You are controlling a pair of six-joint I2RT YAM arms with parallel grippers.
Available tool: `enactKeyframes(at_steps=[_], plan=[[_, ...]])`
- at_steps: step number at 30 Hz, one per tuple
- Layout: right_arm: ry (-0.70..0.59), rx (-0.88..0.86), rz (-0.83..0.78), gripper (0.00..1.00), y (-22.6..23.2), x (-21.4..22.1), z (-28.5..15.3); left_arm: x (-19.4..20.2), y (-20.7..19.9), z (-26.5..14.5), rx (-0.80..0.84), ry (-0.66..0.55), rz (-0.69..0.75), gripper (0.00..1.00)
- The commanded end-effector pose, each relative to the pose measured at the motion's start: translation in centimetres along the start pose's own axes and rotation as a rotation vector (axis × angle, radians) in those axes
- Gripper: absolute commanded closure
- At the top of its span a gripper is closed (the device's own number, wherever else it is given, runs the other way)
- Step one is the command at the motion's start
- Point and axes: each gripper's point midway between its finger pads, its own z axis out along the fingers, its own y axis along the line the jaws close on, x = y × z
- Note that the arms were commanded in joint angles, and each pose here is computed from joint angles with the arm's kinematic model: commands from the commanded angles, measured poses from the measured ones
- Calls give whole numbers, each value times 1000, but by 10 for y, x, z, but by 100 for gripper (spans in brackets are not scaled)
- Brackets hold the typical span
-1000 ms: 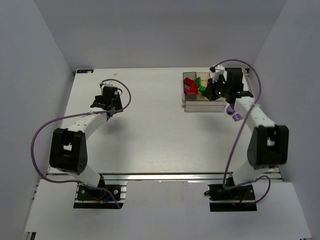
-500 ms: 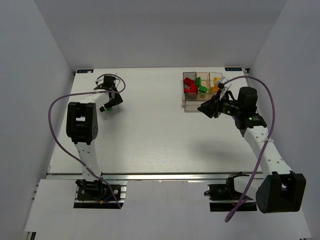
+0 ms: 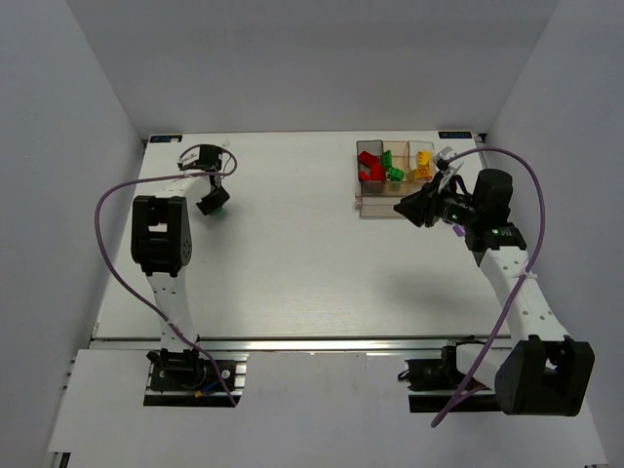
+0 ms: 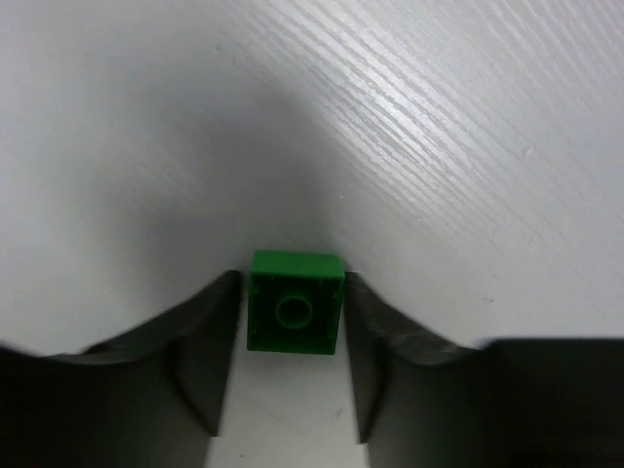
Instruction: Sort the legos into containers by color
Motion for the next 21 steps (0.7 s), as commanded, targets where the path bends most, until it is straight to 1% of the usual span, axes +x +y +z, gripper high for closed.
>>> enactKeyframes(at_steps=[1,3,4,6,7,8,9,10,11,12,13,15,16,17,18,19,20,21], plan=[[-41,-5,-24,61,1,-13,-5,-1,4,-5,-15,9,-26,50],[-42,-5,-21,62,1,-13,-5,-1,3,-9,0,10,-28,59],[-42,-5,-20,62,2,-13,-6,-1,2,-10,10,10,-29,69],[-44,-7,-23,62,3,-13,-6,-8,-7,-21,72,-3,-19,79],[-52,24,-23,62,-7,-15,-12,-5,-15,-27,114,-3,5,85],[-55,33,-32,59,-8,-16,-14,-8,-26,-35,170,-13,39,94],[-54,59,-47,44,-12,-16,-15,-10,-40,-51,251,-27,116,99],[-57,94,-56,23,-18,-17,-18,-4,-70,-65,441,5,148,100],[-65,171,-63,11,-28,-20,-23,5,-93,-84,586,26,191,100],[-60,205,-57,11,-32,-14,-26,12,-114,-103,714,35,246,100],[-92,243,-92,11,-40,-22,-29,24,-146,-138,965,74,308,100],[-103,285,-97,11,-46,-23,-33,38,-176,-177,1177,102,375,100],[-101,299,-78,16,-50,-22,-36,59,-197,-208,1358,136,446,100],[-96,295,-55,27,-52,-20,-35,59,-212,-229,1451,108,475,100],[-91,295,-35,48,-54,-18,-35,67,-222,-241,1504,127,480,100],[-94,306,-16,67,-58,-20,-37,81,-240,-253,1580,112,523,100],[-86,308,-2,94,-61,-17,-37,87,-249,-261,1620,118,538,100],[-85,315,6,100,-63,-17,-38,76,-266,-285,1689,60,556,100]])
